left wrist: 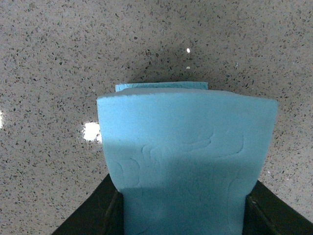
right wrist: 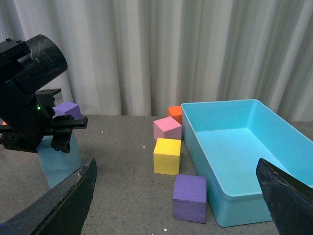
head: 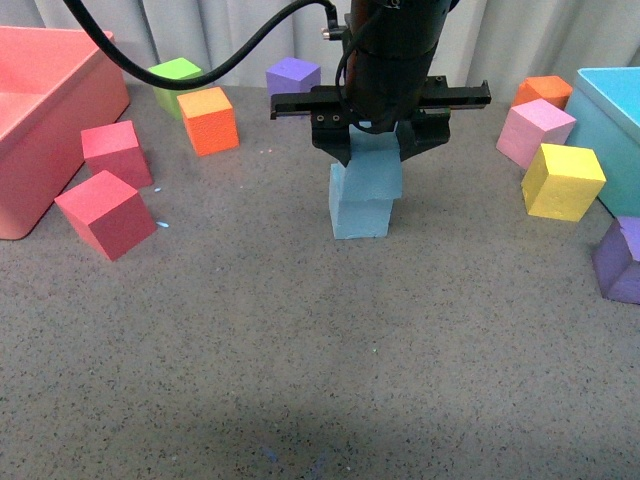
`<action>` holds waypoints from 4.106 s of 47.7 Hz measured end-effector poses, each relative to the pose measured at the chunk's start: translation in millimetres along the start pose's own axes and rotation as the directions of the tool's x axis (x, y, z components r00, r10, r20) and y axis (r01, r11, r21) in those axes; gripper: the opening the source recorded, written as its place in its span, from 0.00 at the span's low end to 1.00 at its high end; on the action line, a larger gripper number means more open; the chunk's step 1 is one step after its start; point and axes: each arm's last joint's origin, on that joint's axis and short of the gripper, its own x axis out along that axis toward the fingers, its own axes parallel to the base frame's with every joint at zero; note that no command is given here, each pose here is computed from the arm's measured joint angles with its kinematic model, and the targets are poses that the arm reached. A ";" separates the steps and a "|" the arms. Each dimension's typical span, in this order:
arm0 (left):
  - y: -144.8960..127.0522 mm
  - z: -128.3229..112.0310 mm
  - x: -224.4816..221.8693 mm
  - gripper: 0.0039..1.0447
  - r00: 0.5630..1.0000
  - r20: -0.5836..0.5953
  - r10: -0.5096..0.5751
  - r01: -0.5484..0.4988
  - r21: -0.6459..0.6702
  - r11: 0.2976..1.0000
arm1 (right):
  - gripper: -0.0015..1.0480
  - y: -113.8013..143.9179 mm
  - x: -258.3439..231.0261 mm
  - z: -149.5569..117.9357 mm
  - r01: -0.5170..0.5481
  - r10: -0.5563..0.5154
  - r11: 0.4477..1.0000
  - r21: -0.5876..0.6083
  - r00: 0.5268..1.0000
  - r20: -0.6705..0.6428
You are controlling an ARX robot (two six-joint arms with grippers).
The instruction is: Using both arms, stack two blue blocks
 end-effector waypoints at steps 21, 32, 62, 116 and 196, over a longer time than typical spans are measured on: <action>0.8 -1.1 -3.3 0.95 1.000 0.011 -0.014 0.014 0.000 1.000 | 0.91 0.0 0.0 0.0 0.000 0.000 1.000 0.000 1.000 0.000; 6.1 -0.9 -31.5 0.94 0.998 0.033 -0.060 0.060 -0.005 0.998 | 0.91 0.0 0.0 0.0 0.000 0.000 1.000 0.000 1.000 0.000; 190.2 -98.7 -103.2 0.13 0.432 0.901 -0.050 0.000 0.055 0.998 | 0.91 0.0 0.0 0.0 -0.001 0.001 1.000 0.000 1.000 0.000; 293.8 -228.3 -152.9 0.03 0.455 0.888 -0.059 -0.018 0.076 0.997 | 0.91 0.0 0.0 0.0 0.000 0.000 1.000 0.000 1.000 0.000; 296.5 -269.1 -179.5 0.30 0.433 0.899 -0.060 -0.018 0.076 0.997 | 0.91 0.0 0.0 0.0 0.000 0.000 1.000 0.000 1.000 0.000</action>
